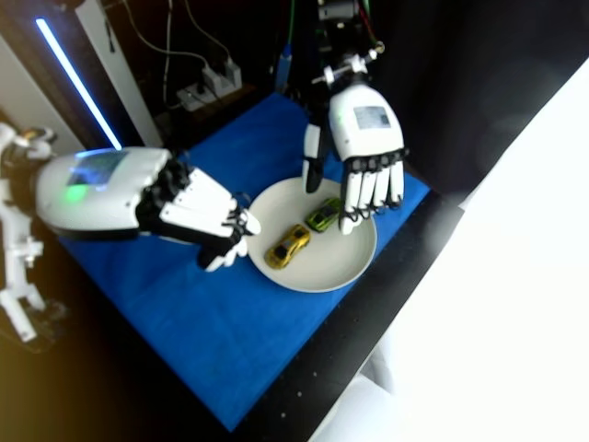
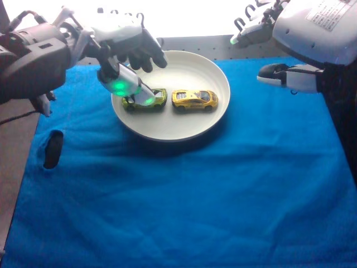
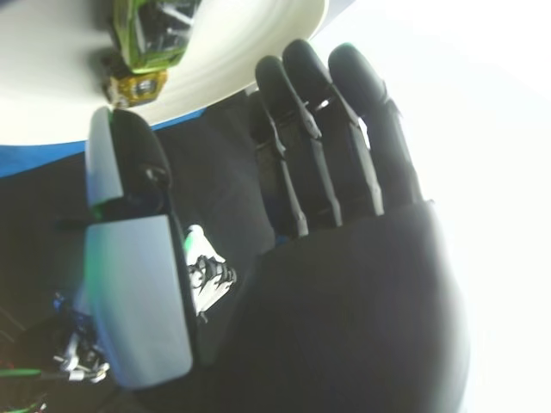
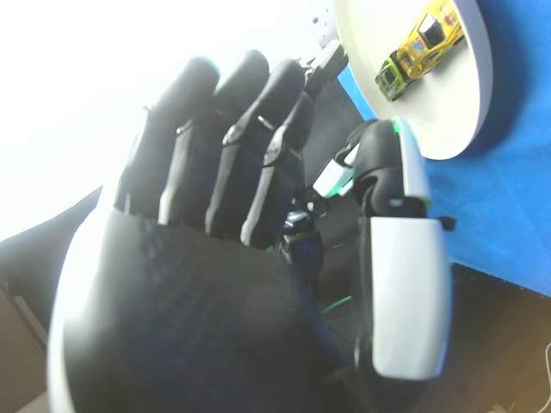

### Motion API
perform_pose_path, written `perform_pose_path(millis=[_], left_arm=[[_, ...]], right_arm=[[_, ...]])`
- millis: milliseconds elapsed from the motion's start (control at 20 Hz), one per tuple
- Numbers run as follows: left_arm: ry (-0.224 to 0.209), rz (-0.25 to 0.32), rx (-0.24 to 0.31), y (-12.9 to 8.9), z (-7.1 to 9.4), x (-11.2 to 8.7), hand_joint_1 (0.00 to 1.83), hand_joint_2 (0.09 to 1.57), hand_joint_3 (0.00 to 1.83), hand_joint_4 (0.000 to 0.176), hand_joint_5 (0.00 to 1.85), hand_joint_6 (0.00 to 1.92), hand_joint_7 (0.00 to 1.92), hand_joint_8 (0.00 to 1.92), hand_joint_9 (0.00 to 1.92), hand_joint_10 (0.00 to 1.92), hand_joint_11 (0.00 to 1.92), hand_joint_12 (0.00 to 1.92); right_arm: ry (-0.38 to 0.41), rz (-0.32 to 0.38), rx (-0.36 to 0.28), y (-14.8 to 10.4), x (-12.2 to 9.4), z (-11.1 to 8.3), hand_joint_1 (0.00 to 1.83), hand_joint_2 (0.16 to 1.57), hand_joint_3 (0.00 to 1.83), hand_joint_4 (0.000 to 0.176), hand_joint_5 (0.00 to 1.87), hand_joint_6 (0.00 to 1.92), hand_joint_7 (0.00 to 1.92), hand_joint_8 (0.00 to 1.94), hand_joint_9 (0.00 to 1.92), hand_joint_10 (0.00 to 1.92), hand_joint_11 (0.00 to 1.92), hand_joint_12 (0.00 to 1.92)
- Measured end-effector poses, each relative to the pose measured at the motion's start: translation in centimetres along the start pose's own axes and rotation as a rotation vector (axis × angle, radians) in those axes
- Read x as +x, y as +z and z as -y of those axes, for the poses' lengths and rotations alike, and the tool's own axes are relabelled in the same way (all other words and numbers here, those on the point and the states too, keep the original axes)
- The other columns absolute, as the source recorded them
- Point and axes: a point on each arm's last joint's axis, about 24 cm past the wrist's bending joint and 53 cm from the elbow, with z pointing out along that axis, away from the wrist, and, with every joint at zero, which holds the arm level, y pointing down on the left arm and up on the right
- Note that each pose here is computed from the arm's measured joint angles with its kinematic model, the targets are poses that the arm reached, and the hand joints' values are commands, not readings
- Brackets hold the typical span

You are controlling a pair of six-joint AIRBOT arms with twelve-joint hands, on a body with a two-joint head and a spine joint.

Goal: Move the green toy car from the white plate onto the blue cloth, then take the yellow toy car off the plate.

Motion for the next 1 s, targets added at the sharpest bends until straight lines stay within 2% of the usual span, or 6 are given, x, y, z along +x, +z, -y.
perform_pose_path(millis=[50,150,400,600,750,1000], left_arm=[[-0.005,-0.006,-0.001,0.2,0.1,0.3,0.98,0.96,0.00,0.000,0.73,0.03,0.84,0.24,0.65,0.80,0.41,1.49],[-0.011,-0.011,-0.005,0.4,-0.1,0.6,0.97,0.95,0.00,0.000,0.73,0.02,0.83,0.19,0.66,0.72,0.39,1.45],[-0.015,-0.030,-0.022,0.4,-0.7,1.3,1.00,0.95,0.00,0.000,0.75,0.01,0.87,0.11,0.73,0.65,0.46,1.39],[-0.026,-0.045,-0.027,0.8,-0.8,2.2,0.96,0.96,0.00,0.000,0.76,0.01,0.90,0.10,0.73,0.67,0.44,1.43],[-0.031,-0.044,-0.031,0.8,-1.0,2.2,0.95,0.96,0.00,0.000,0.76,0.01,0.90,0.08,0.71,0.69,0.42,1.45],[-0.030,-0.049,-0.038,0.8,-1.4,2.5,0.94,0.99,0.01,0.000,0.78,0.01,0.91,0.07,0.71,0.70,0.42,1.48]], right_arm=[[0.000,0.000,0.000,0.0,0.0,0.0,1.02,1.10,0.00,0.000,0.84,0.00,0.79,0.62,0.58,1.19,0.33,1.89],[0.000,0.000,0.000,0.0,0.0,0.0,1.04,1.09,0.00,0.000,0.85,0.01,0.82,0.65,0.60,1.25,0.35,1.92],[-0.001,0.000,-0.001,0.0,0.0,0.0,1.06,1.08,0.00,0.000,0.85,0.00,0.84,0.61,0.61,1.19,0.33,1.90],[0.001,0.000,0.001,0.0,0.0,0.0,1.07,1.08,0.00,0.000,0.86,0.01,0.83,0.62,0.63,1.24,0.43,1.88],[0.001,0.000,0.000,0.0,0.0,0.0,1.08,1.08,0.00,0.000,0.85,0.00,0.81,0.60,0.60,1.22,0.39,1.88],[0.000,0.000,0.000,0.0,0.0,0.0,1.12,1.07,0.00,0.000,0.86,0.00,0.84,0.66,0.62,1.27,0.44,1.89]])
